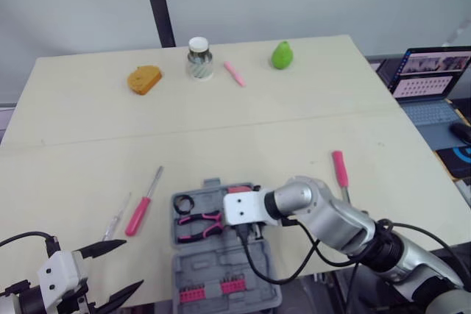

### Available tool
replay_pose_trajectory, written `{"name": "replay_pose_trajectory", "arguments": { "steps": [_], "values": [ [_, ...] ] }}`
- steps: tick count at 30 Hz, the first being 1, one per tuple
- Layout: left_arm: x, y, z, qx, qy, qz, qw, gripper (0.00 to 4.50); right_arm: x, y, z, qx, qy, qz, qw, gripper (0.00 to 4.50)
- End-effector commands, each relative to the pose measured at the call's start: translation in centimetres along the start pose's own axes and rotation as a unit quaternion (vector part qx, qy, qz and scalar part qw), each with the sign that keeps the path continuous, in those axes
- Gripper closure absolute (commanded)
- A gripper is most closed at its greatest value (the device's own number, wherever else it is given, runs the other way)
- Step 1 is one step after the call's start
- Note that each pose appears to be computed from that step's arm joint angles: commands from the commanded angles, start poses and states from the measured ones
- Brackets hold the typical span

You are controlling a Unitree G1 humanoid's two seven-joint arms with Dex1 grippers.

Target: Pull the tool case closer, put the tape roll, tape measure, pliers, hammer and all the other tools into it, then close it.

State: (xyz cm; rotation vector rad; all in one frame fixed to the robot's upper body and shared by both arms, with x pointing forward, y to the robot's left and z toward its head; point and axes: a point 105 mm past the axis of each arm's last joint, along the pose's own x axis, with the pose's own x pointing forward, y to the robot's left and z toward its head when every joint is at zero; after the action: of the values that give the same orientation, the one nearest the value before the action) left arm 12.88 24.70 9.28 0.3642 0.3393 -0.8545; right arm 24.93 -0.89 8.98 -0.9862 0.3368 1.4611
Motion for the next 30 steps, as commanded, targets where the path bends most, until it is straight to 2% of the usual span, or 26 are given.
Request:
{"name": "replay_pose_trajectory", "arguments": {
  "steps": [1, 11, 30],
  "values": [
    [0.12, -0.35, 0.27, 0.007, -0.001, -0.006, 1.000, 0.00, -0.58, -0.59, 0.99, -0.016, -0.019, -0.014, 1.000, 3.53],
    [0.39, -0.04, 0.14, 0.009, -0.001, -0.006, 1.000, 0.00, -1.21, -1.20, 0.84, -0.021, -0.020, -0.025, 0.999, 3.53],
    [0.38, -0.15, -0.07, 0.008, 0.001, -0.003, 1.000, 0.00, -0.54, -0.48, 1.16, -0.025, -0.028, -0.011, 0.999, 3.53]
  ]
}}
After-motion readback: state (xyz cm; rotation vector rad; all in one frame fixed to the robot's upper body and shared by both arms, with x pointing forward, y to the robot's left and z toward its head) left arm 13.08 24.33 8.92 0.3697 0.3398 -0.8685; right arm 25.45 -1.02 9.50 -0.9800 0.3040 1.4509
